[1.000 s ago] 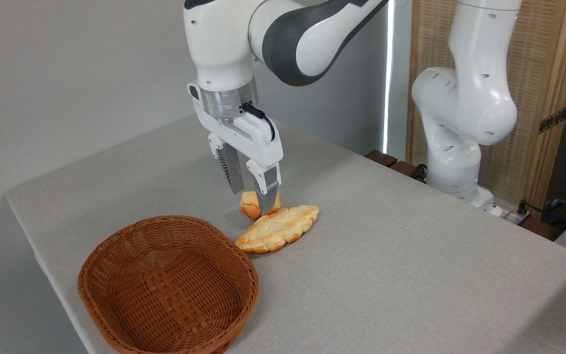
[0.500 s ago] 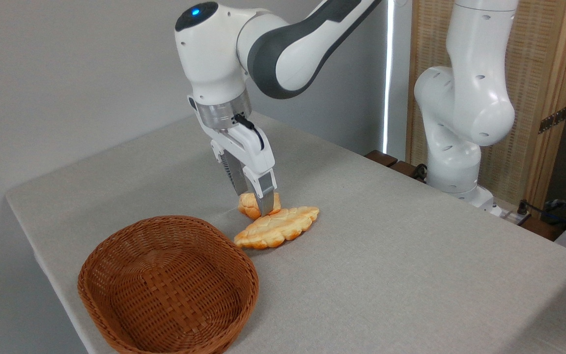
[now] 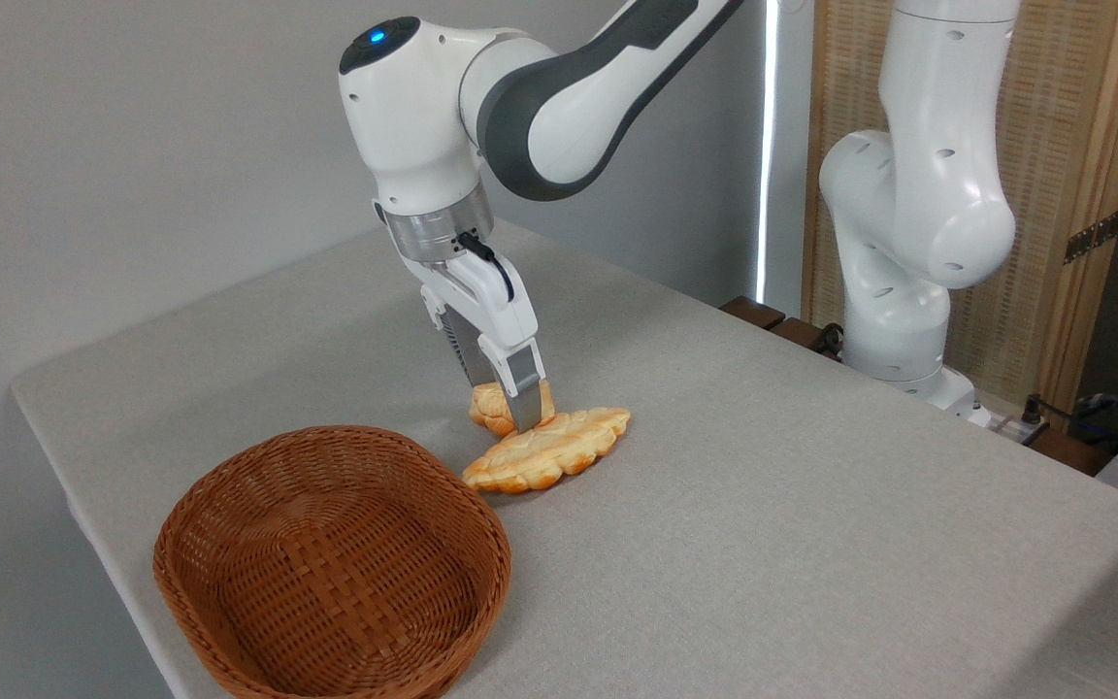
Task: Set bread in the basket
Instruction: 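Lower the open gripper onto the small bread roll behind the flat pastry, then close the gripper on the small bread roll and lift it, then carry the bread roll over the wicker basket and lower it inside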
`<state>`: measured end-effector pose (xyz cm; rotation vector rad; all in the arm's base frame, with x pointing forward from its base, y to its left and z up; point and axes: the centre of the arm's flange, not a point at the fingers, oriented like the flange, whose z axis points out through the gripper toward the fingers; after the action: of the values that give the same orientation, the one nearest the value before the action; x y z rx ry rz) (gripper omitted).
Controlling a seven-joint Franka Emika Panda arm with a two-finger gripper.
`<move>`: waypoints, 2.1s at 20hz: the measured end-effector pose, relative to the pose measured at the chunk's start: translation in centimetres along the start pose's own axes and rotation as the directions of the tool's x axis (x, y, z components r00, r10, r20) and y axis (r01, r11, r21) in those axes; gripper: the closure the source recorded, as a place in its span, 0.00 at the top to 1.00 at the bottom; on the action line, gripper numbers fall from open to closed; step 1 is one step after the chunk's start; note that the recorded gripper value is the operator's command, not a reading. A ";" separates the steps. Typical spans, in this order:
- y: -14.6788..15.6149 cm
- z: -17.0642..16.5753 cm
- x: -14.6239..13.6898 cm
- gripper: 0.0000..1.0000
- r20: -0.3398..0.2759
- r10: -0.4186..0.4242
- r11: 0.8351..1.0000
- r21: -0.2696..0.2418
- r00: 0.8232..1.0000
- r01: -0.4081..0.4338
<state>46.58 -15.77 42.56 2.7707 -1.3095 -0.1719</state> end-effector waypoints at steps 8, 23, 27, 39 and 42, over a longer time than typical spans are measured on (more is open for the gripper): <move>-0.1 0.2 0.0 0.31 0.018 0.012 1.000 0.019 1.000 -0.013; -1.3 -5.0 0.8 0.33 -0.074 0.004 0.997 0.074 0.997 0.002; -2.2 -7.9 0.8 0.34 -0.125 -0.009 0.994 0.103 0.992 0.021; -9.7 -9.4 -1.2 0.37 -0.295 -0.110 0.967 0.188 0.949 0.171; -11.0 -8.6 -1.6 0.69 -0.291 -0.135 0.963 0.185 0.947 0.194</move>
<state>55.15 -7.37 49.96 2.9402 -1.0831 0.3558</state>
